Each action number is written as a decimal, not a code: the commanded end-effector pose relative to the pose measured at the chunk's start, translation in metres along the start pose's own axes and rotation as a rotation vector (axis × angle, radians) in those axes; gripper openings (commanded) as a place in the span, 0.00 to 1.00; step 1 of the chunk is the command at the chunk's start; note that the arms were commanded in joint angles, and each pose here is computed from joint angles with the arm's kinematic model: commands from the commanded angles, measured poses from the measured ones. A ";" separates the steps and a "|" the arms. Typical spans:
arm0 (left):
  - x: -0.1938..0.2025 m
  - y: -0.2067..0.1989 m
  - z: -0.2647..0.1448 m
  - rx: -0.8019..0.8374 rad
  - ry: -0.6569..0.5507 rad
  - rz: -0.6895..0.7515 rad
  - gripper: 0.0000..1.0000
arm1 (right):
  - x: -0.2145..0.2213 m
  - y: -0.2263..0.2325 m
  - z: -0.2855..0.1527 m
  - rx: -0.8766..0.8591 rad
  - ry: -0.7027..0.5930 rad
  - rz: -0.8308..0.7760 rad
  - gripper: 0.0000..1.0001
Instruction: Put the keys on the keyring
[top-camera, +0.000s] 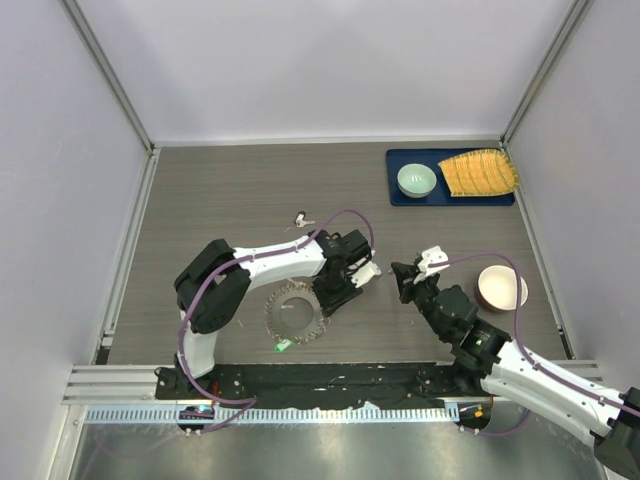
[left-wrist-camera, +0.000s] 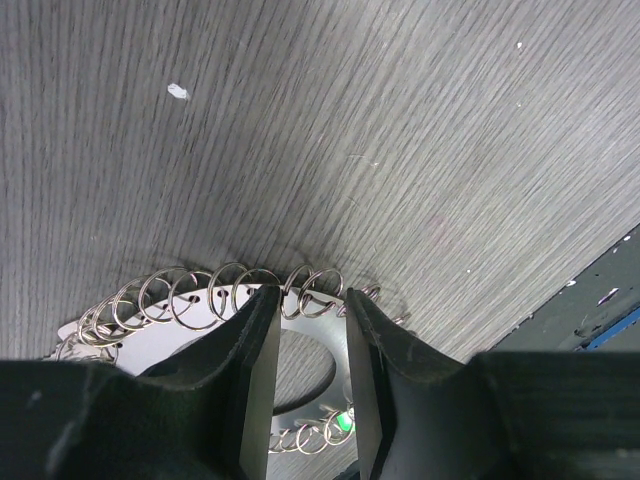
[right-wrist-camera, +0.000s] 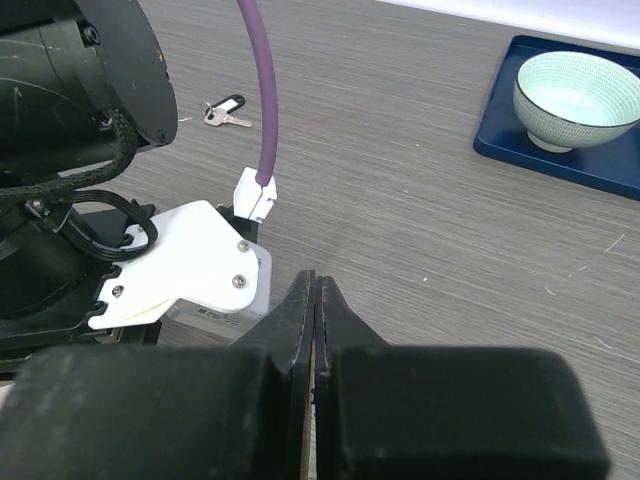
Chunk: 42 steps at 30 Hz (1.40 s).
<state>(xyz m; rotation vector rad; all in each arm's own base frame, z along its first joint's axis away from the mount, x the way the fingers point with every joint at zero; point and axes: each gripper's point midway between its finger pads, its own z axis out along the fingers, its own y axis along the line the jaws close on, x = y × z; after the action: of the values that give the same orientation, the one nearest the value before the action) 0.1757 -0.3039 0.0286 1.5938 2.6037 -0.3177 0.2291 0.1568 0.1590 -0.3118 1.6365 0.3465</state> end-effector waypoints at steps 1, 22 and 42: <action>0.002 -0.002 -0.001 0.007 0.004 -0.004 0.35 | -0.015 0.000 0.002 0.010 -0.056 0.038 0.01; -0.003 0.011 -0.002 0.119 -0.069 -0.239 0.32 | -0.010 0.004 0.005 -0.004 -0.024 0.023 0.01; -0.006 0.009 -0.012 0.178 -0.133 -0.314 0.00 | -0.005 0.010 0.009 -0.030 0.004 0.003 0.01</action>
<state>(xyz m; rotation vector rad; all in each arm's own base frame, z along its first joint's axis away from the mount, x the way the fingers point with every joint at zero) 0.1852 -0.3007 0.0248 1.1825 2.8368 -0.6254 0.2298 0.1614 0.1416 -0.3568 1.6903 0.3262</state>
